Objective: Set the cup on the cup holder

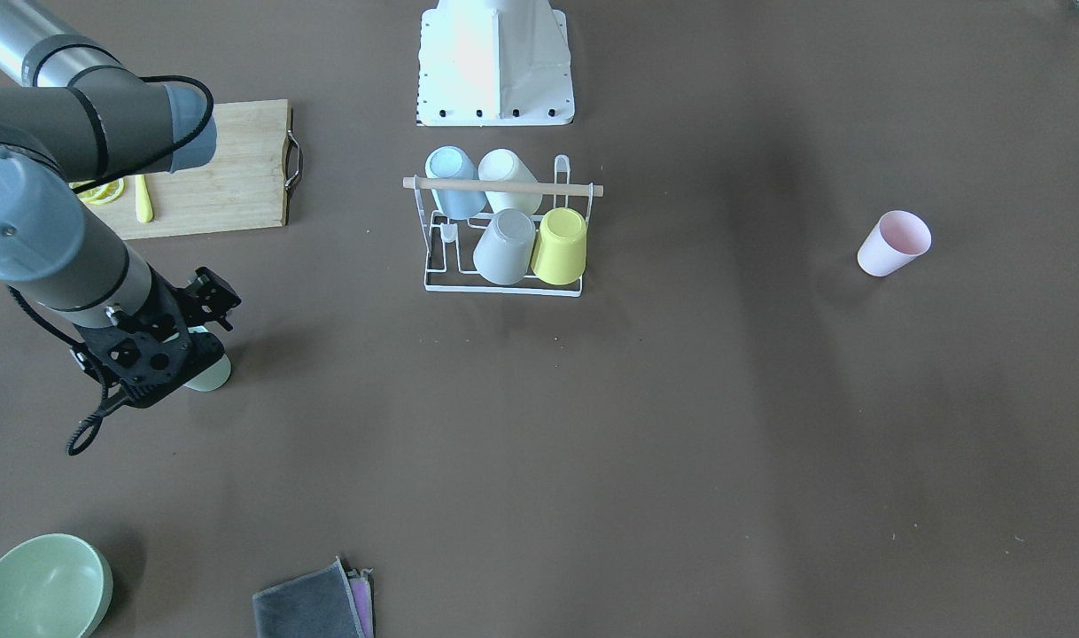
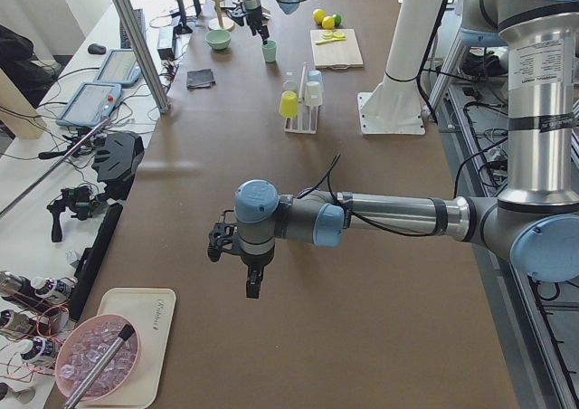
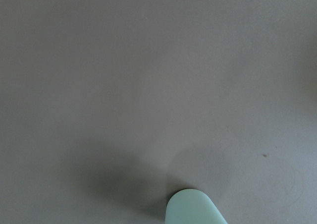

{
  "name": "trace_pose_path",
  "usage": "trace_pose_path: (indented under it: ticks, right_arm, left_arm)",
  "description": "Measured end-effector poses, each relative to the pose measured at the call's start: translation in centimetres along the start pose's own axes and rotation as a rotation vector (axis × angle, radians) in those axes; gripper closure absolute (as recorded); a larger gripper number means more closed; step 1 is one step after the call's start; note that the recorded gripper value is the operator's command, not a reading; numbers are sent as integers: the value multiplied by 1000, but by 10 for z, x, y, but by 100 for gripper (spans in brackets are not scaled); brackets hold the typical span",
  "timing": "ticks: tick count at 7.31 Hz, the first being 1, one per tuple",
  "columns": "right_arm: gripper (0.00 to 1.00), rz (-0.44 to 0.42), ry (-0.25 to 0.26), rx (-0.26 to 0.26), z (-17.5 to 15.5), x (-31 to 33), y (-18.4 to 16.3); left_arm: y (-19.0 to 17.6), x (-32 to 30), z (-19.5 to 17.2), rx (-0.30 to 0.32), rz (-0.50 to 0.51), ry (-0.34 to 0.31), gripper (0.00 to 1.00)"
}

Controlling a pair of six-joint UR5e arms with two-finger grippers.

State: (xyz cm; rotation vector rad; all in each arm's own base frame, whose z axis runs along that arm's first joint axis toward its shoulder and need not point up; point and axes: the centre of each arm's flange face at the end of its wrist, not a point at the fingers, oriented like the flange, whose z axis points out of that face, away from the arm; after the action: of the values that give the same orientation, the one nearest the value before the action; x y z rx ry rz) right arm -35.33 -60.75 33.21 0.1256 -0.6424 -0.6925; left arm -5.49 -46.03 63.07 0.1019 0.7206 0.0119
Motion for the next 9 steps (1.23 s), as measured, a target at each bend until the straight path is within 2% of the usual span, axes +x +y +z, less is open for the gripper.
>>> trace_pose_path:
  ticks: [4, 7, 9]
  right_arm:
    - [0, -42, 3, -68, 20, -10, -24]
    - [0, -106, 32, -199, 24, -22, -50]
    - [0, -179, 106, -313, 29, -44, -63]
  left_arm:
    - [-7, 5, -4, 6, 6, 5, 2]
    - [-26, 22, -9, 2, 27, 8, 2]
    - [-78, 69, -24, -73, 18, 2, 2]
